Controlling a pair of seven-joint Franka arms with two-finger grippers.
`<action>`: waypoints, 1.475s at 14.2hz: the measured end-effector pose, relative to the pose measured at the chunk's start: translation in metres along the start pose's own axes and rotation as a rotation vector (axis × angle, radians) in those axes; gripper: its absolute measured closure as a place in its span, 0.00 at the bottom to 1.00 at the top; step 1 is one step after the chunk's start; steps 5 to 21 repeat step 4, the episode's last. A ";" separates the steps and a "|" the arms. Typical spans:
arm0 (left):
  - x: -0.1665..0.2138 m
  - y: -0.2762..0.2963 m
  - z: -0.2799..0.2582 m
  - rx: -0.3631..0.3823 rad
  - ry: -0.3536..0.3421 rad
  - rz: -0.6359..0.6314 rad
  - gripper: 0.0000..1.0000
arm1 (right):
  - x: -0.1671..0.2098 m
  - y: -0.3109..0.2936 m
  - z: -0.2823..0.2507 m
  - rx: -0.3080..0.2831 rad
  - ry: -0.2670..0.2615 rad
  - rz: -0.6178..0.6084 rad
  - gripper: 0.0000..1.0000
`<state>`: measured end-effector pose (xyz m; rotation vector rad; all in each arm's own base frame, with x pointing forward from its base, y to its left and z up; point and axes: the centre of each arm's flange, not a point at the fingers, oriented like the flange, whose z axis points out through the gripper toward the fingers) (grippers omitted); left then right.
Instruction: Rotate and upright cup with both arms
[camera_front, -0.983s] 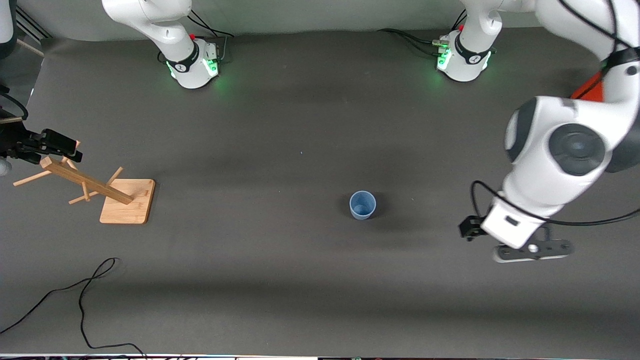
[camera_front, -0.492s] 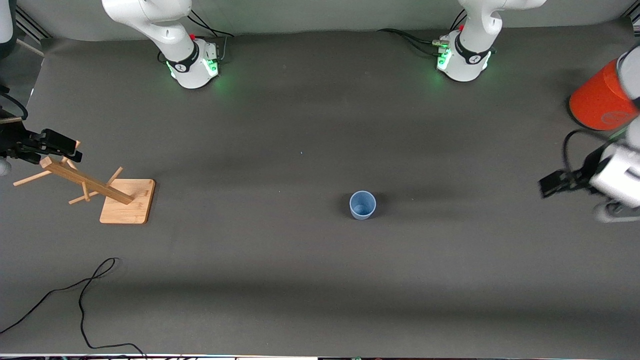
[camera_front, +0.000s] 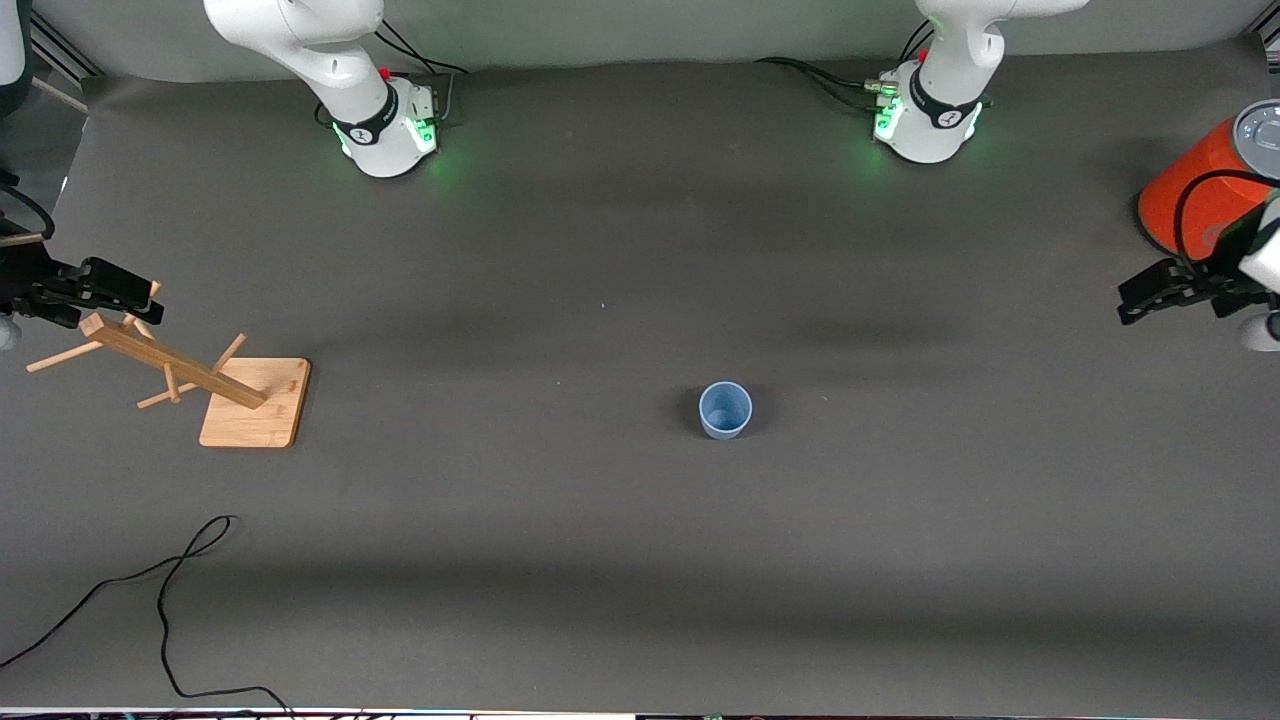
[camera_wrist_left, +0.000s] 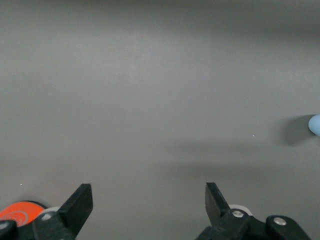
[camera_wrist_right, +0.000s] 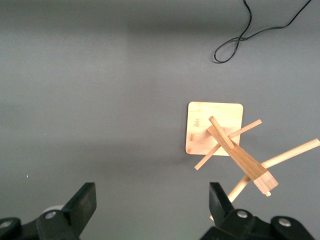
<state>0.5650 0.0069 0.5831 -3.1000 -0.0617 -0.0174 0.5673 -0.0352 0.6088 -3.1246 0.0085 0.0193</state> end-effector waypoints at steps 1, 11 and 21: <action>0.000 0.003 0.001 0.000 -0.002 0.006 0.00 | 0.000 0.000 0.000 0.000 0.000 0.000 0.00; 0.000 0.000 0.002 0.000 -0.008 0.001 0.00 | 0.000 0.000 0.000 0.000 0.000 0.000 0.00; 0.000 0.000 0.002 0.000 -0.008 0.001 0.00 | 0.000 0.000 0.000 0.000 0.000 0.000 0.00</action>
